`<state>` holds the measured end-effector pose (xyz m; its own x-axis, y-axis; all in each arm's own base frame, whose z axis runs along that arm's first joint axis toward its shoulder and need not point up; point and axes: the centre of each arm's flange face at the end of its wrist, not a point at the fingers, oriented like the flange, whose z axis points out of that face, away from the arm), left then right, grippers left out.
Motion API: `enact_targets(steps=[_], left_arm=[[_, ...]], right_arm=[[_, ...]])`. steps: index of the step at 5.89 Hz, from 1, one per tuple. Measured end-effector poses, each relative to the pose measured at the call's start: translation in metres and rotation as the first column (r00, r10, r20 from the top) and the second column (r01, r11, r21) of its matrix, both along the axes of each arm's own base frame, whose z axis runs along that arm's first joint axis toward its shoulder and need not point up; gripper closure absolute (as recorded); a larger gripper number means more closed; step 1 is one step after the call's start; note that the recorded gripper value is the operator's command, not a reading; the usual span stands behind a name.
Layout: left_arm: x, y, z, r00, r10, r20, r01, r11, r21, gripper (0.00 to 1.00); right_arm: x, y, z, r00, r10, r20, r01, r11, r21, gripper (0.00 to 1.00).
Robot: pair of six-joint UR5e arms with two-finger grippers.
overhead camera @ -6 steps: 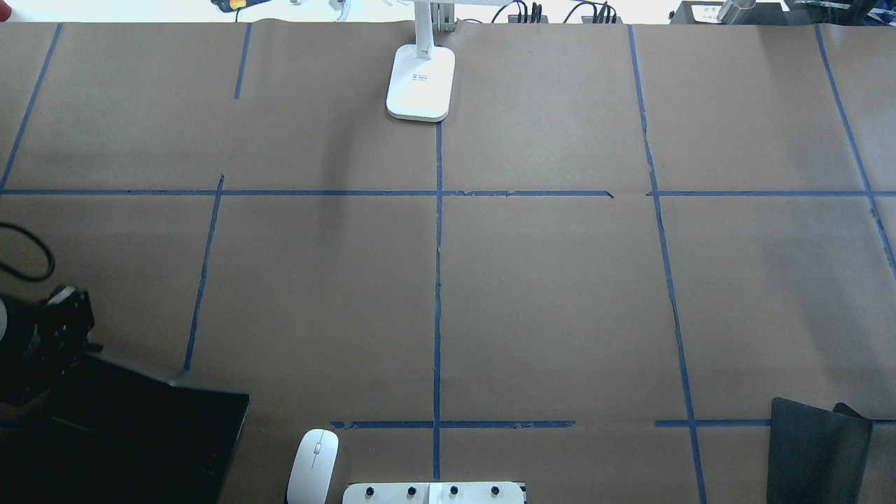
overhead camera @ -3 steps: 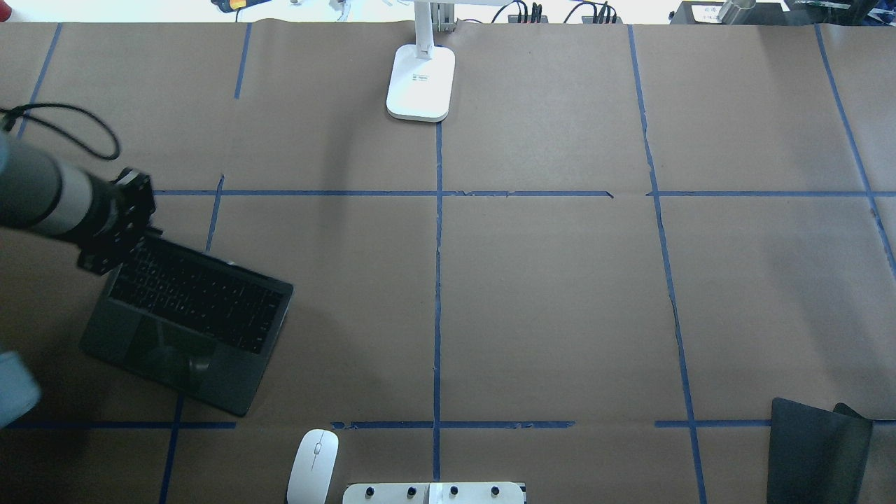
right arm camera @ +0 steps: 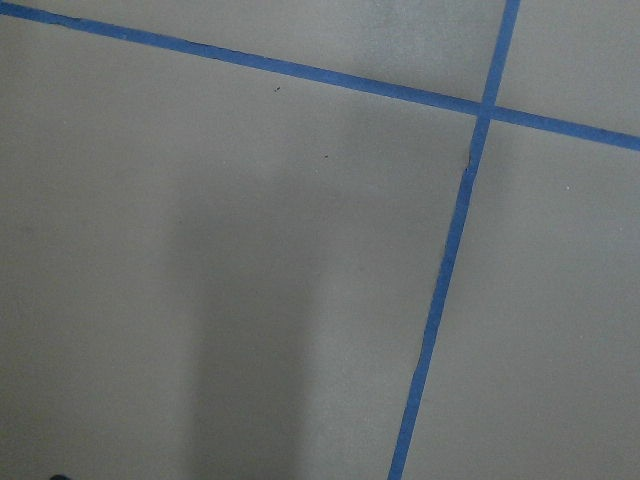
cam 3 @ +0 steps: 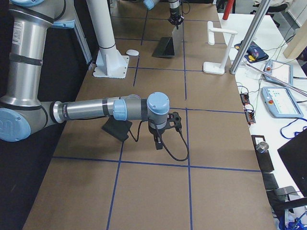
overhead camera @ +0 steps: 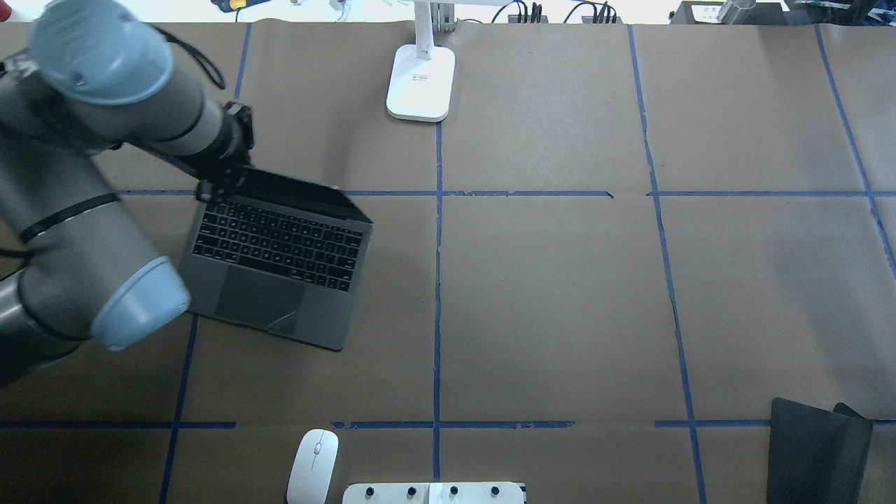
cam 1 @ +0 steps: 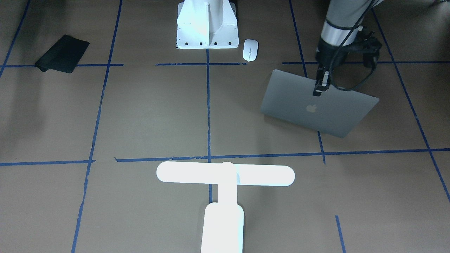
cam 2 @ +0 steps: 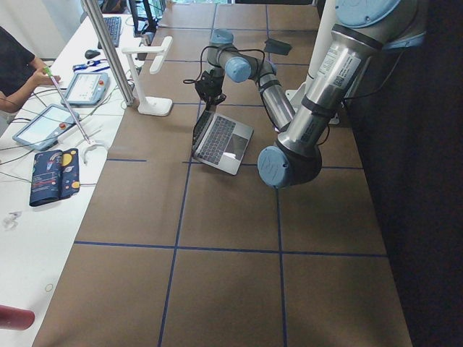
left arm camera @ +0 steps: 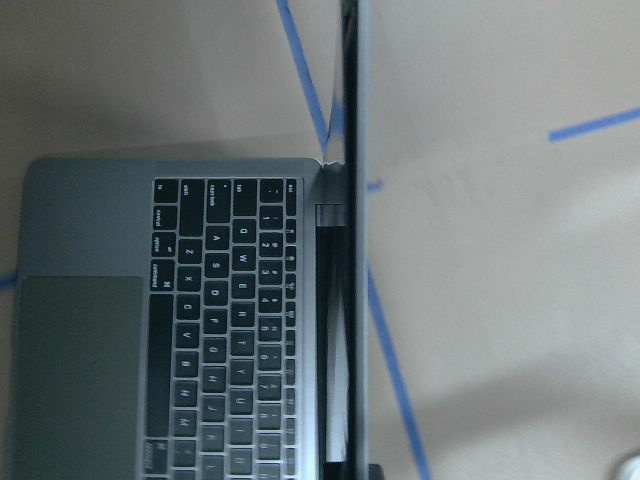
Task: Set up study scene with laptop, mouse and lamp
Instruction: 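Lift the laptop with the left gripper and carry it toward the lamp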
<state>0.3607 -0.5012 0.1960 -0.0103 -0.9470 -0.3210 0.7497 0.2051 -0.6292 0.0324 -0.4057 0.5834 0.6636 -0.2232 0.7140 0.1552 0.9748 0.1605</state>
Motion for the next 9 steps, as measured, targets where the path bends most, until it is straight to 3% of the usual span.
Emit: enact_targets(steps=[2,4,9], left_arm=[[0.054,-0.037,-0.075,0.996,-0.079,-0.051,0.075,0.995,-0.073,1.0],[0.118,-0.054,-0.133,0.991,-0.127,-0.042,0.12,0.984,-0.131,1.0],[0.172,-0.082,-0.122,0.985,-0.172,0.032,0.174,0.981,-0.091,1.0]], right_arm=[[0.0,0.0,0.004,1.0,0.0,0.0,0.0,1.0,-0.008,0.0],[0.0,0.0,0.012,1.0,0.001,-0.001,-0.001,1.0,-0.025,0.0],[0.0,0.0,0.016,1.0,0.0,-0.001,0.0,1.0,-0.031,0.0]])
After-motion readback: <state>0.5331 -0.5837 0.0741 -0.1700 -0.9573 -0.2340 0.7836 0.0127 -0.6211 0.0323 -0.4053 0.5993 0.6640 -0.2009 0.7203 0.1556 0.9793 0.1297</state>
